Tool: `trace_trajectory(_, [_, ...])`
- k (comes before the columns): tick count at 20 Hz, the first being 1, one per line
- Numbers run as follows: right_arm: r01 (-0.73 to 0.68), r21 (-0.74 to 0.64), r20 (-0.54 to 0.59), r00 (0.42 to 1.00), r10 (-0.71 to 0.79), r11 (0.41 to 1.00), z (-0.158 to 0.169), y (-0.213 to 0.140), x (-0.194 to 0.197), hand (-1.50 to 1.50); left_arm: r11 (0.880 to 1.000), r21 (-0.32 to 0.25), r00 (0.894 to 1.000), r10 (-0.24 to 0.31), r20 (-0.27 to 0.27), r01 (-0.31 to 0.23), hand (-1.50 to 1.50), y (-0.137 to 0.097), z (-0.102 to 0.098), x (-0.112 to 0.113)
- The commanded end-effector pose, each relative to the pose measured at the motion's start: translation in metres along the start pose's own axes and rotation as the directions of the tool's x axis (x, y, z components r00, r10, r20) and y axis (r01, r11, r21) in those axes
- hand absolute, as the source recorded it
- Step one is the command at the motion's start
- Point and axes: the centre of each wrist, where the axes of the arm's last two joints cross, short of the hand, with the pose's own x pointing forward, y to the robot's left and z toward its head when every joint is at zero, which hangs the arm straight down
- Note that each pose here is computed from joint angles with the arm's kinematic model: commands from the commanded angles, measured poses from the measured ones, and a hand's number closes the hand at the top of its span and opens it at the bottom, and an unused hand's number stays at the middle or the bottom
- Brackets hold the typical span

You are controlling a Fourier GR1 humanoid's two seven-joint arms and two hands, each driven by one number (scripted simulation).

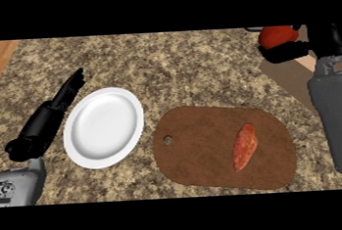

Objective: Pick the bell pepper from the cutting board and place it in the cardboard box

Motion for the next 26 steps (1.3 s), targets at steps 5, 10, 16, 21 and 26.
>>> trace_trajectory(5, [0.026, -0.097, -0.176, 0.984, -0.042, 0.995, -0.037, -0.038, -0.076, 1.50, 1.000, -0.020, 1.000, 0.003, 0.001, -0.003, 0.00, -0.014, 0.000, 0.002])
trace_trajectory(10, [-0.139, 0.056, -0.213, 0.966, 0.148, 0.989, -0.049, -0.046, -0.117, 1.50, 1.000, -0.006, 1.000, 0.003, 0.012, -0.003, 0.00, -0.006, -0.022, 0.004])
trace_trajectory(16, [-0.097, 0.366, -0.283, 0.936, 0.210, 0.926, -0.030, -0.037, -0.177, 1.50, 1.000, -0.005, 1.000, 0.004, 0.014, -0.004, 0.00, -0.008, -0.017, -0.002])
trace_trajectory(21, [-0.099, 0.490, -0.286, 0.920, 0.267, 0.866, -0.036, -0.053, -0.200, 1.50, 1.000, -0.031, 1.000, 0.007, 0.022, -0.007, 0.00, -0.017, -0.019, 0.009])
trace_trajectory(26, [-0.025, 0.600, -0.256, 0.941, 0.222, 0.800, -0.020, -0.056, -0.232, -1.50, 1.000, -0.025, 0.999, 0.020, 0.030, -0.019, 0.00, -0.017, -0.023, 0.002])
